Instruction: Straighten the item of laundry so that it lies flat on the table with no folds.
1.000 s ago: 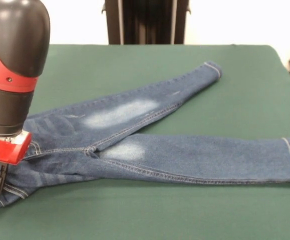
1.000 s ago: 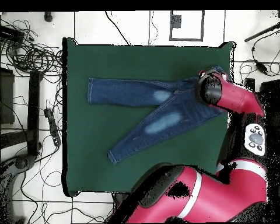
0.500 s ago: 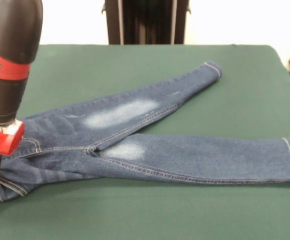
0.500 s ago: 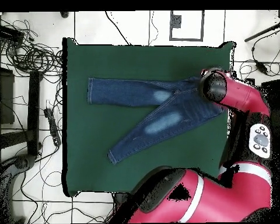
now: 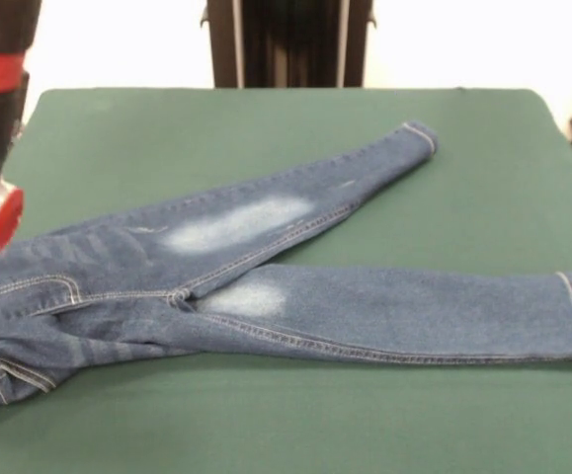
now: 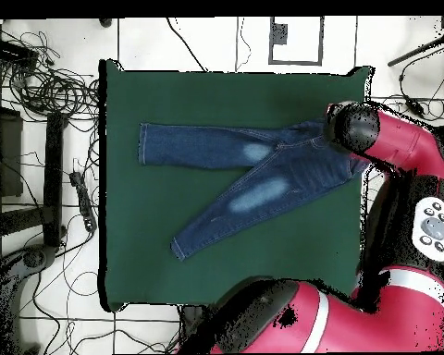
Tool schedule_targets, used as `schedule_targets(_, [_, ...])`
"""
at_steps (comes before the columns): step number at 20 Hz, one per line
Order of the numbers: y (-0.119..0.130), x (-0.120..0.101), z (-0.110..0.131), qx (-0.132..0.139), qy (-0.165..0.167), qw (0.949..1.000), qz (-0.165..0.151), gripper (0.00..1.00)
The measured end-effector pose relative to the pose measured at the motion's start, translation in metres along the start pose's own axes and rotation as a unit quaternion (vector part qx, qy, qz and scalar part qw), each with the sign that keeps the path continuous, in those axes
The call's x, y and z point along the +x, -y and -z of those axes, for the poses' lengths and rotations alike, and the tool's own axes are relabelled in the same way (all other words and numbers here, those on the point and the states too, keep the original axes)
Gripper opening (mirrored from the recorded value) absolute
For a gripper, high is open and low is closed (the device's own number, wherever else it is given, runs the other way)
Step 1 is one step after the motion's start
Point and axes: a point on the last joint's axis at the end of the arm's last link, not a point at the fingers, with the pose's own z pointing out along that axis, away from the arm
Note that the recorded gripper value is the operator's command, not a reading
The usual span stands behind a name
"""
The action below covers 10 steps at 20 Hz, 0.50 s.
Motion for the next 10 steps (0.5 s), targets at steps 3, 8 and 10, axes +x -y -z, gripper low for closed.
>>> schedule_targets(3, [0.005,-0.009,0.014,-0.004,-0.008,0.9999,-0.006,1.00])
schedule_targets(8, [0.010,-0.025,0.034,-0.015,-0.022,0.9995,-0.019,1.00])
schedule_targets(10, [0.008,-0.028,0.038,-0.021,-0.025,0.9992,-0.023,1.00])
